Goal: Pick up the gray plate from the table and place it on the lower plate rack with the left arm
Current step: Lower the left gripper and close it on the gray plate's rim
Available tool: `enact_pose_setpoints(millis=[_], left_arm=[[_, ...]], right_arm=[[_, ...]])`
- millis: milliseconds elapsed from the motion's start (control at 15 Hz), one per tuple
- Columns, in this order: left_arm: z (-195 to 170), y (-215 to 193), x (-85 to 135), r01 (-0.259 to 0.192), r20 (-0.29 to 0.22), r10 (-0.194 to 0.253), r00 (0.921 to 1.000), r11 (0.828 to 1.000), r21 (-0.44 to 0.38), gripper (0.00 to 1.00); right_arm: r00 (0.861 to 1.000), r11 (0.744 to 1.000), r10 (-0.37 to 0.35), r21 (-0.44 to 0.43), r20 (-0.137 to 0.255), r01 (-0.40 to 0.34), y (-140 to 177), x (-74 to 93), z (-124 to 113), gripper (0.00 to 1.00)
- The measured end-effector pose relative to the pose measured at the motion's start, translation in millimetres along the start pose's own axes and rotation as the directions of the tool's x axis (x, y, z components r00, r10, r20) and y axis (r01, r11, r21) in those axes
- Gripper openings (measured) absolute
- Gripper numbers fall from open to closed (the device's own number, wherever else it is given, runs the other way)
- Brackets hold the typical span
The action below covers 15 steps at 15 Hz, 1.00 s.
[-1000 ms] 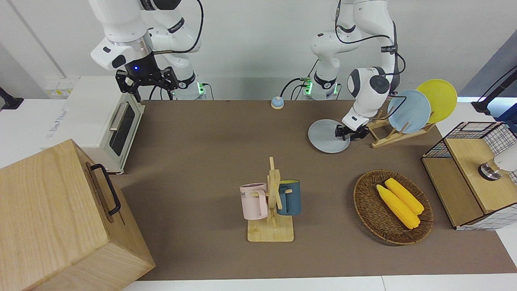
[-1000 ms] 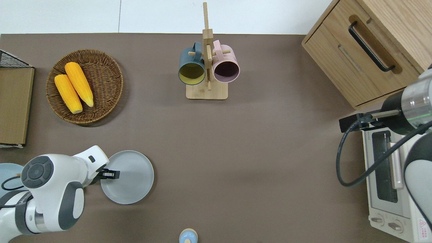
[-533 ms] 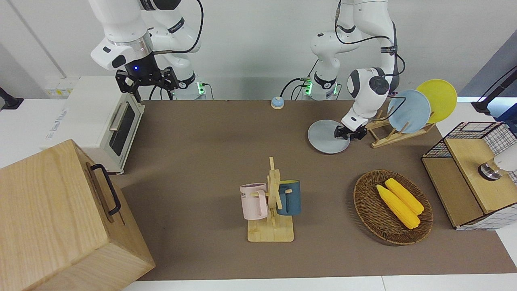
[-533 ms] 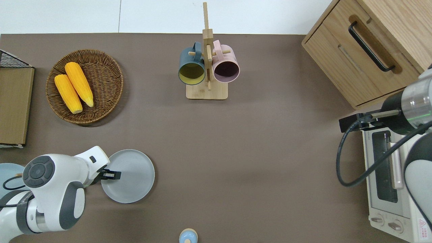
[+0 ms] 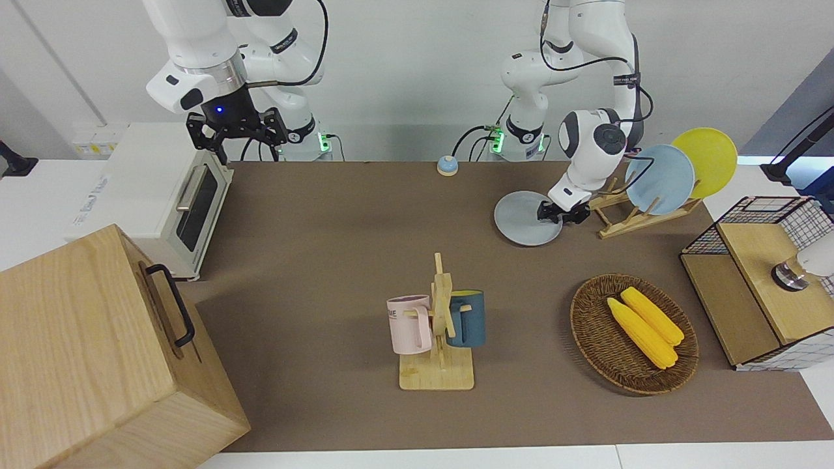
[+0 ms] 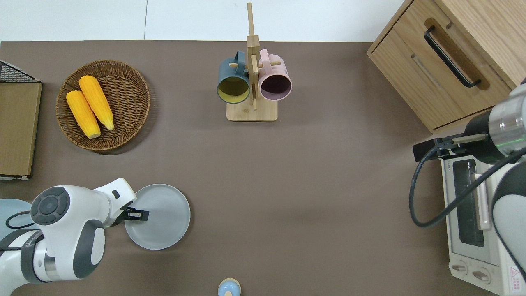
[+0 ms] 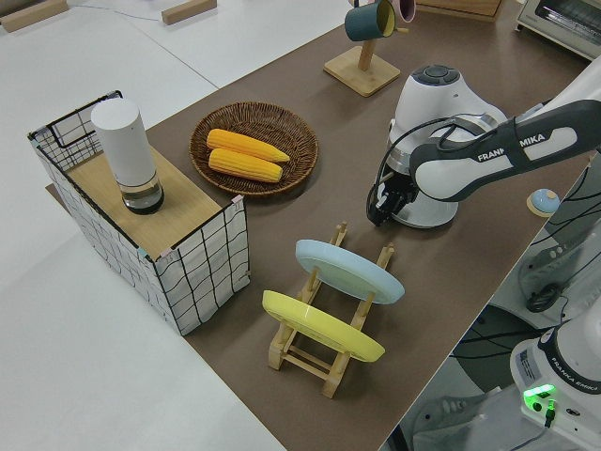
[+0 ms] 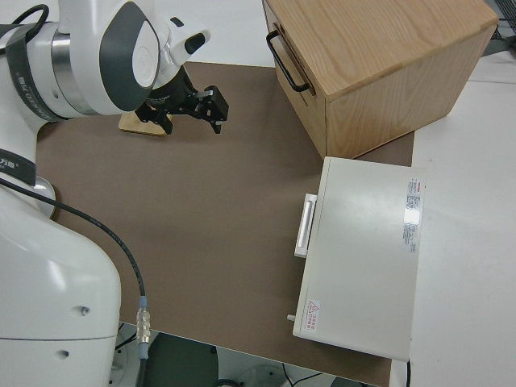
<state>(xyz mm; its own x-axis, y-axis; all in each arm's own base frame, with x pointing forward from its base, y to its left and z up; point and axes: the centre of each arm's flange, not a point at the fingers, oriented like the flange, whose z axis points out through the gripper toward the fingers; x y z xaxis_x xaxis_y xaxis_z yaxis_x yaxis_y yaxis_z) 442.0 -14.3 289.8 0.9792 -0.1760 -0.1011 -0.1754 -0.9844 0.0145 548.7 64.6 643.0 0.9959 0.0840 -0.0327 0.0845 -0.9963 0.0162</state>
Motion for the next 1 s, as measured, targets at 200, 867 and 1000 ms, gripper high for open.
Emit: enact_pose_setpoints(millis=[200,867,1000], left_arm=[[-17,0,6,-0.002,0.028,0.002,0.9996,1.000,-0.003,0.00],[-65,0,4,0.005,0.047,-0.005,0.9989,1.000,0.009,0.00],[-80,0,3,0.010,0.059,-0.010,0.9982,1.000,0.010,0.00]], right_arm=[[1.000,1.000,0.000,0.000,0.000,0.000,0,0.0,0,0.99],[1.000,1.000,0.000,0.000,0.000,0.000,0,0.0,0,0.99],[1.000,1.000,0.000,0.000,0.000,0.000,0,0.0,0,0.99]])
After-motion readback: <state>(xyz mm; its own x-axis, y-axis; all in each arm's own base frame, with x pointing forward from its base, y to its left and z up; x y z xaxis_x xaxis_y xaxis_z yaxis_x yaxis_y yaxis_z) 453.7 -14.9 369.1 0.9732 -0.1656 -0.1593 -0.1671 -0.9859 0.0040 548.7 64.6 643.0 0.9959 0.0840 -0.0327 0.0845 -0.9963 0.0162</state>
